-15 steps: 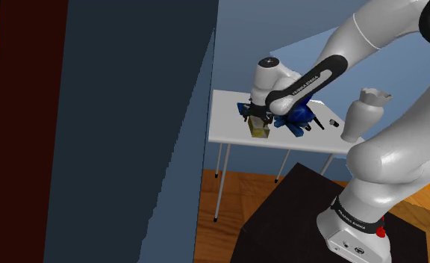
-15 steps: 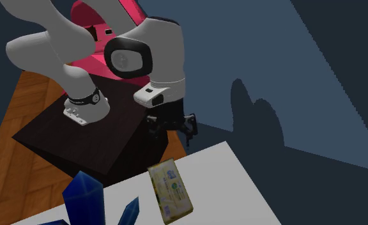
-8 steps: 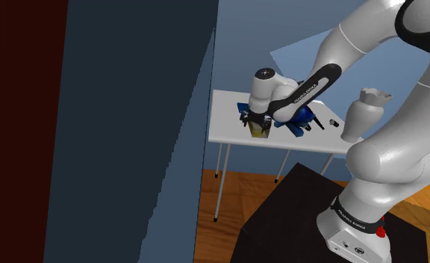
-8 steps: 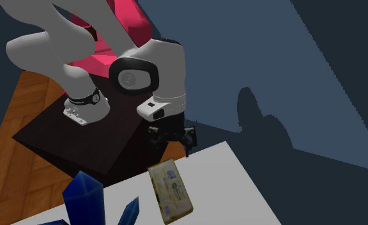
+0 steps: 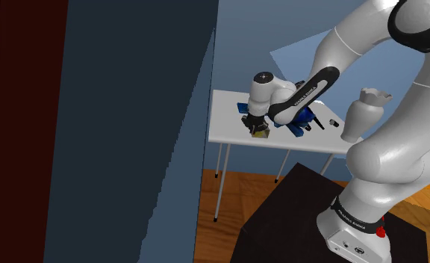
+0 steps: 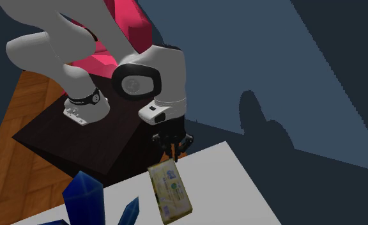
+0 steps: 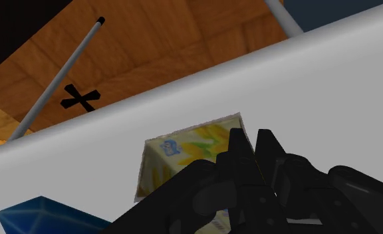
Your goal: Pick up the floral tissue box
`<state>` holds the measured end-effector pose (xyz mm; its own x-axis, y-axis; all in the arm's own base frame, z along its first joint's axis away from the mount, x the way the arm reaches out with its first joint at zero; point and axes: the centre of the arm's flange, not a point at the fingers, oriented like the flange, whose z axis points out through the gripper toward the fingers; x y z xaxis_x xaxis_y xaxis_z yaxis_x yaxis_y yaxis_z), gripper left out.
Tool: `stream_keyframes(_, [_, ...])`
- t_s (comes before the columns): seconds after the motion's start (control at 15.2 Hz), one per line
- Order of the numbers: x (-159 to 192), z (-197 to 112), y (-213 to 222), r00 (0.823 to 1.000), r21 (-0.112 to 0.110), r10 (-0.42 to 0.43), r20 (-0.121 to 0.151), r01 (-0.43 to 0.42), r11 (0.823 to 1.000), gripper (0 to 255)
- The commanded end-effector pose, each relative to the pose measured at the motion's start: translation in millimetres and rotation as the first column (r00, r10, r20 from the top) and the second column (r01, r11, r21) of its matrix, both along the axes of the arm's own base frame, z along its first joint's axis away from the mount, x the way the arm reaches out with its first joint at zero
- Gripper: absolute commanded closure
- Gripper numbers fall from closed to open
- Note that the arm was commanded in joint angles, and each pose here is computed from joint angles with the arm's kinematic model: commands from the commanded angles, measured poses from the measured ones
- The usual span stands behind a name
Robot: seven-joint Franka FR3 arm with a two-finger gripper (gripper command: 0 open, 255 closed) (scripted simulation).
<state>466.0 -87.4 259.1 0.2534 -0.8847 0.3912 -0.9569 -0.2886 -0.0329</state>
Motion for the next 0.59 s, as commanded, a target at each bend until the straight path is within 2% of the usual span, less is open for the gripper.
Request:
stream_keyframes(0.0, [0.0, -0.1, 0.1, 1.000, 0.000, 0.000, 0.000, 0.000, 1.000, 255])
stream_keyframes(0.26, [-0.1, -0.5, -0.7, 1.000, 0.000, 0.000, 0.000, 0.000, 1.000, 255])
stream_keyframes(0.53, [-0.1, 20.6, -0.7, 1.000, 0.000, 0.000, 0.000, 0.000, 1.000, 255])
